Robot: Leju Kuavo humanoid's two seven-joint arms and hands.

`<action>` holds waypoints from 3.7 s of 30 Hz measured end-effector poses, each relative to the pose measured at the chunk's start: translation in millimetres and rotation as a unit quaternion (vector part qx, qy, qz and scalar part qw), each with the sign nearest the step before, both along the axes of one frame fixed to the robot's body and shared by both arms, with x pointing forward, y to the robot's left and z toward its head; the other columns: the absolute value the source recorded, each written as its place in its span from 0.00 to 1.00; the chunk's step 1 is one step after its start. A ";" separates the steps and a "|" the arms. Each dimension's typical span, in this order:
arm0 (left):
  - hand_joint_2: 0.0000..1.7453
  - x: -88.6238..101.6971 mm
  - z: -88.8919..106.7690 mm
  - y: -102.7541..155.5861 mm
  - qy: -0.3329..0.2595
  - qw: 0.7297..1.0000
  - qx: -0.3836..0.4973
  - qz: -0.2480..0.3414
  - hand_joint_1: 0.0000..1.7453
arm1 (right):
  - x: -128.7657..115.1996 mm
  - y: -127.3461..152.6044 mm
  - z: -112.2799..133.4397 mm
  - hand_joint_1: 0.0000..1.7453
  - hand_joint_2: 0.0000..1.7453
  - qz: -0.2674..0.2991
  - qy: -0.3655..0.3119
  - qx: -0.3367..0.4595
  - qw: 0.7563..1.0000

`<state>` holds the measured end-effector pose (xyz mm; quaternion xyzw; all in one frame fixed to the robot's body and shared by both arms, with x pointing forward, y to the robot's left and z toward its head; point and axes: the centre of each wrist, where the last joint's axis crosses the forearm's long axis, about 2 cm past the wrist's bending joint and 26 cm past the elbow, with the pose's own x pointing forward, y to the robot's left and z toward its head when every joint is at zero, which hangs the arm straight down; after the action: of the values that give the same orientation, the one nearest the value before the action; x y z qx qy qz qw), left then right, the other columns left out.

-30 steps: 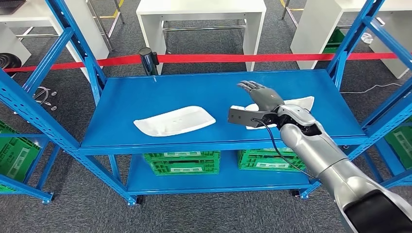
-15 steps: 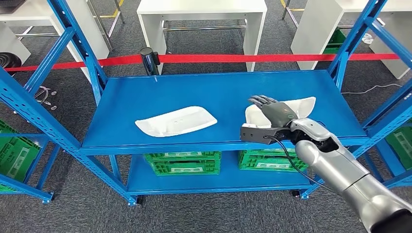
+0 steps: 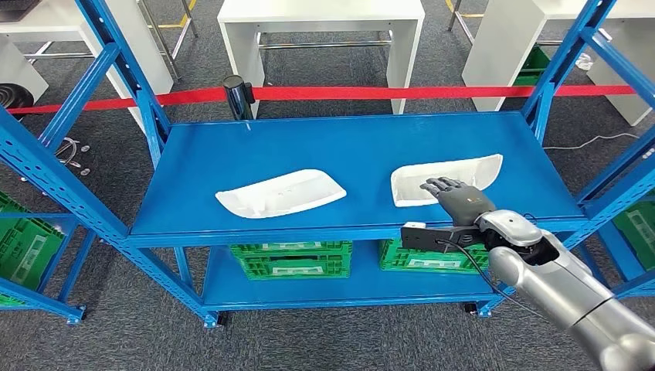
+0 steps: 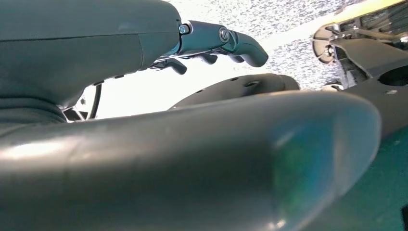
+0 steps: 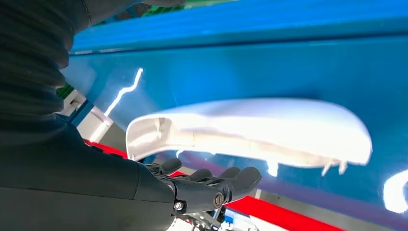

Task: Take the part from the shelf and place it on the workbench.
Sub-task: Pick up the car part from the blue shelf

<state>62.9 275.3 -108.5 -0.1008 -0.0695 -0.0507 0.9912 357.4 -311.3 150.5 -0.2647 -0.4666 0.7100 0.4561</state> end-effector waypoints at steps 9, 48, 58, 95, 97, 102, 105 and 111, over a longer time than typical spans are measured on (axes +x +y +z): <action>0.00 0.2 0.0 -0.4 -0.004 1.000 -0.002 0.006 0.00 | 6.1 -11.1 -13.6 1.00 1.00 -0.025 -0.024 0.011 0.999; 1.00 -4.4 -0.6 -1.7 -0.007 0.998 -0.012 0.057 0.00 | 37.8 -19.1 -20.2 1.00 1.00 -0.104 -0.060 0.111 0.987; 1.00 -6.5 -0.9 -1.7 -0.006 0.998 -0.013 0.062 0.00 | 43.2 -40.5 45.2 1.00 1.00 -0.074 -0.187 0.289 0.936; 1.00 1.5 0.2 -0.8 0.004 0.997 -0.009 0.078 0.00 | -33.7 17.0 105.0 1.00 1.00 0.315 -0.095 0.720 0.611; 1.00 2.2 0.3 -0.3 0.004 0.997 -0.009 0.079 0.00 | -35.3 20.7 109.0 1.00 1.00 0.322 -0.101 0.717 0.610; 1.00 3.5 0.5 -0.1 0.006 0.997 -0.009 0.080 0.00 | -38.1 28.1 115.1 1.00 1.00 0.338 -0.103 0.715 0.604; 1.00 3.7 0.5 0.2 0.007 0.997 -0.009 0.080 0.00 | -37.9 29.4 117.4 1.00 1.00 0.345 -0.100 0.713 0.602; 1.00 3.8 0.5 0.4 0.007 0.997 -0.009 0.080 0.00 | -38.0 33.0 119.6 1.00 1.00 0.347 -0.105 0.707 0.607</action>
<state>66.7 275.7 -108.0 -0.1038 -0.0711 0.0303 0.9916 319.3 -278.4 270.1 0.2491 -0.9250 0.2321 0.1687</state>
